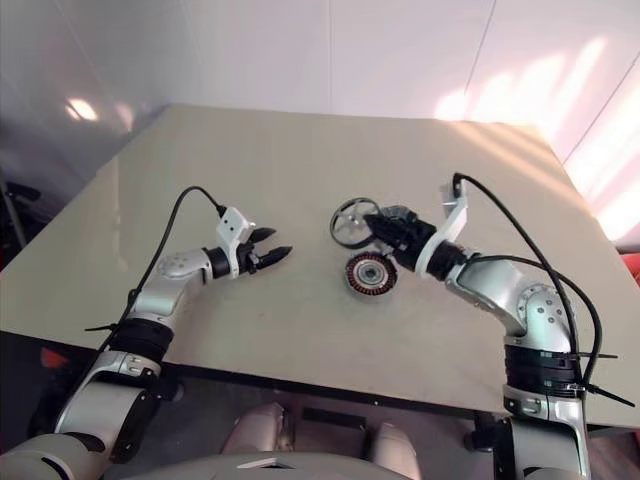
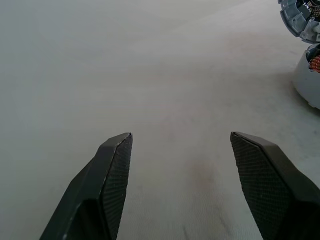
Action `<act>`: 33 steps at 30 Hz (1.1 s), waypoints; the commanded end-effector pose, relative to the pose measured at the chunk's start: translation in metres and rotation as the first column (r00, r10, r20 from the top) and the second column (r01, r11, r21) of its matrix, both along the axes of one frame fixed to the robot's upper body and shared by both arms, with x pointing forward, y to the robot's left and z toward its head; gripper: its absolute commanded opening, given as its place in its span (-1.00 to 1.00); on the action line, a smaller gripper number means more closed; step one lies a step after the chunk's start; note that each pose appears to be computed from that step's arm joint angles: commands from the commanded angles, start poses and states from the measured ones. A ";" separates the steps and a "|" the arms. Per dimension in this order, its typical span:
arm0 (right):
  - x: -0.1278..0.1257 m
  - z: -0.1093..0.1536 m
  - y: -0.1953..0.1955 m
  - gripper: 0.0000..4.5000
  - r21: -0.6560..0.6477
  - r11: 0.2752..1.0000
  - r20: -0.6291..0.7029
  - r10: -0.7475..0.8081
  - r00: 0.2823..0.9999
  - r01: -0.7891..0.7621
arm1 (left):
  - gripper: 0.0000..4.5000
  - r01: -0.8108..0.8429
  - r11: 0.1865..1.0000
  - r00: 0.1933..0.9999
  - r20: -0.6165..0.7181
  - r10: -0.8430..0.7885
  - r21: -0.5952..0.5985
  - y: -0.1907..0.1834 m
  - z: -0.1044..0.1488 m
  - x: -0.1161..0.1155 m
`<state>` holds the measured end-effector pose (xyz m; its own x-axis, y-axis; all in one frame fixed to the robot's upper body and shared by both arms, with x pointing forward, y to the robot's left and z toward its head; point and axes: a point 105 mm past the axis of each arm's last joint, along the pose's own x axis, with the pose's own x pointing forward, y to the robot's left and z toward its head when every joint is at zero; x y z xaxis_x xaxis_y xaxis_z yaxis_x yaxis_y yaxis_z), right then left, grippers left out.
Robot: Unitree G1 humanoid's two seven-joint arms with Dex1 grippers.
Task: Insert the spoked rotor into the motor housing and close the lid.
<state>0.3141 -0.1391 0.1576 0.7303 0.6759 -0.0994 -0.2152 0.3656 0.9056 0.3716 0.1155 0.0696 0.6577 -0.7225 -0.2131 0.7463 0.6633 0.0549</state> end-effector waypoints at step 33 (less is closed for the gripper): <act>-0.022 -0.055 -0.009 -0.85 0.164 0.982 -0.211 -0.054 0.976 0.090 | 0.48 0.024 1.000 0.998 0.056 -0.024 0.004 -0.005 0.032 0.001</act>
<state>0.2889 -0.1502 0.0899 0.7496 0.6335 -0.1918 0.0449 0.2404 0.9696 0.3694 0.1090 0.0893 0.6441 -0.7345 -0.2137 0.7600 0.6462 0.0695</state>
